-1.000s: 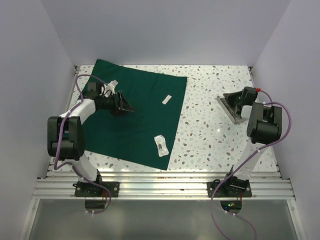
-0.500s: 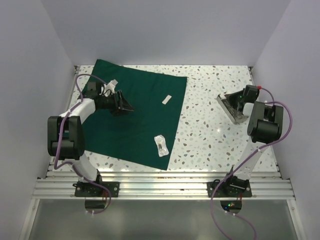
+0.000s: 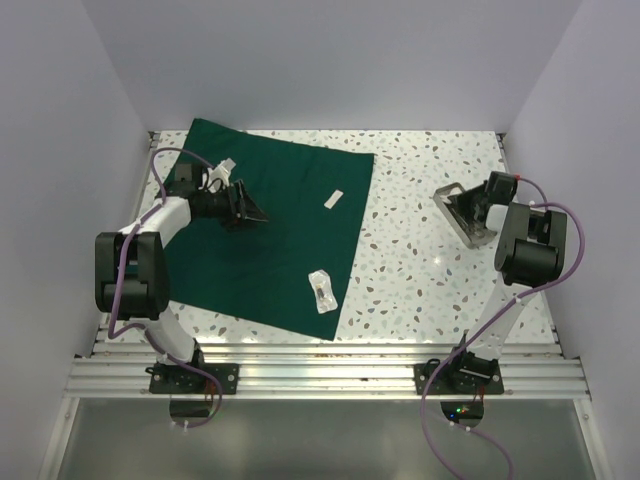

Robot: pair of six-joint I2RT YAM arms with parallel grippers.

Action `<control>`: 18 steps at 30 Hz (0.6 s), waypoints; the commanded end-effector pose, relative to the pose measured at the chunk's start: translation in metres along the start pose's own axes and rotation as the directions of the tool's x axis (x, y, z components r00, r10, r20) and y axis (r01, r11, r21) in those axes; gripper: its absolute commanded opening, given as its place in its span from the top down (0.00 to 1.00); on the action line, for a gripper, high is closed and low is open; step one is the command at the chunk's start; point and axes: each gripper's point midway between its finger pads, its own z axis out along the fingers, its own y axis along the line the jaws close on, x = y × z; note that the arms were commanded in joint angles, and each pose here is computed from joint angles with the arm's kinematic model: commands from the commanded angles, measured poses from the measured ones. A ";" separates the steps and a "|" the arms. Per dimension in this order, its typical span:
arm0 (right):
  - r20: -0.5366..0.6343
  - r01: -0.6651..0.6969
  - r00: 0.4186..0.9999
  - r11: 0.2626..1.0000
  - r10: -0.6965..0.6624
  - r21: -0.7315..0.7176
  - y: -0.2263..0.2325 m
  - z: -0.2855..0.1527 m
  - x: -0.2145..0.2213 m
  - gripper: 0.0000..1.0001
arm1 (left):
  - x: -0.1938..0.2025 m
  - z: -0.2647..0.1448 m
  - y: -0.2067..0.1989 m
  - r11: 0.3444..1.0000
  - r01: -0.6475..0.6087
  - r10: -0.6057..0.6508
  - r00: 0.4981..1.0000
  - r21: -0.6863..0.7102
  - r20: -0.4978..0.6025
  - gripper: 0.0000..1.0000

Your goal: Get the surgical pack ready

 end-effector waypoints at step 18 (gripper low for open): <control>-0.012 0.084 0.996 0.995 -0.083 0.062 0.019 -0.043 -0.014 0.50 | -0.003 -0.013 -0.016 0.998 -0.044 0.042 0.998 0.045 0.041 0.40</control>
